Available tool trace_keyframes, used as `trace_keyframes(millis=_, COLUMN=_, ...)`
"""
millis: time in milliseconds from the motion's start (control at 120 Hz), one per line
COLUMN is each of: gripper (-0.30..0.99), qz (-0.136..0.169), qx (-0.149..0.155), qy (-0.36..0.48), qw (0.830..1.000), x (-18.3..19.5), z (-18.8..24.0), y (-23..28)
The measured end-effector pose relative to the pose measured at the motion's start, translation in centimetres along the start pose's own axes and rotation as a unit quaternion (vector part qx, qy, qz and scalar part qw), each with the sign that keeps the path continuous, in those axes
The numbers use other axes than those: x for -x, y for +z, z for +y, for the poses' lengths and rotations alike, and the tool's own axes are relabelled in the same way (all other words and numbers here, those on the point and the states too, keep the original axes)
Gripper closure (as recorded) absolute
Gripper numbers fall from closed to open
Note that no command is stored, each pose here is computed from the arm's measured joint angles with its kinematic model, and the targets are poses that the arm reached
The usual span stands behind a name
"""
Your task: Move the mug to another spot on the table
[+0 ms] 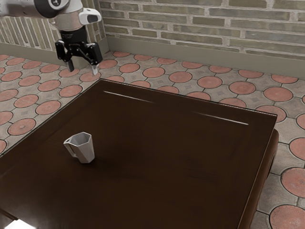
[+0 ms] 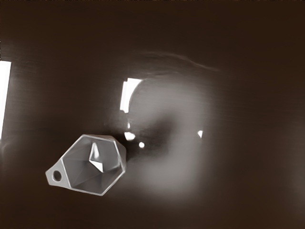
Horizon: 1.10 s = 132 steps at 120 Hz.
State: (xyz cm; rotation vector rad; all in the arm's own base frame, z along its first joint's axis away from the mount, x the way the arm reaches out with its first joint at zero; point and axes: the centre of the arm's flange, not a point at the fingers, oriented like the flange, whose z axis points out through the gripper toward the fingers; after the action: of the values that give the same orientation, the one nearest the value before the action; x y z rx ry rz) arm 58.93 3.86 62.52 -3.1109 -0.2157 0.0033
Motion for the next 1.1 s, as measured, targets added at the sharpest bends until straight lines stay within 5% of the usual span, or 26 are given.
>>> trace_keyframes(millis=317, gripper=0.00, qz=0.008, qx=0.000, qy=-0.020, qw=1.000, x=4.3, z=-1.0, y=-2.8)
trace_keyframes(millis=642, gripper=0.00, qz=-0.013, qx=0.002, qy=-0.187, qw=0.982, x=11.3, z=-7.4, y=6.8)
trace_keyframes(millis=867, gripper=0.00, qz=-0.021, qx=0.016, qy=-0.443, qw=0.896, x=12.6, z=-12.6, y=13.5)
trace_keyframes(millis=1100, gripper=0.00, qz=-0.014, qx=0.047, qy=-0.636, qw=0.770, x=8.7, z=-13.5, y=19.5)
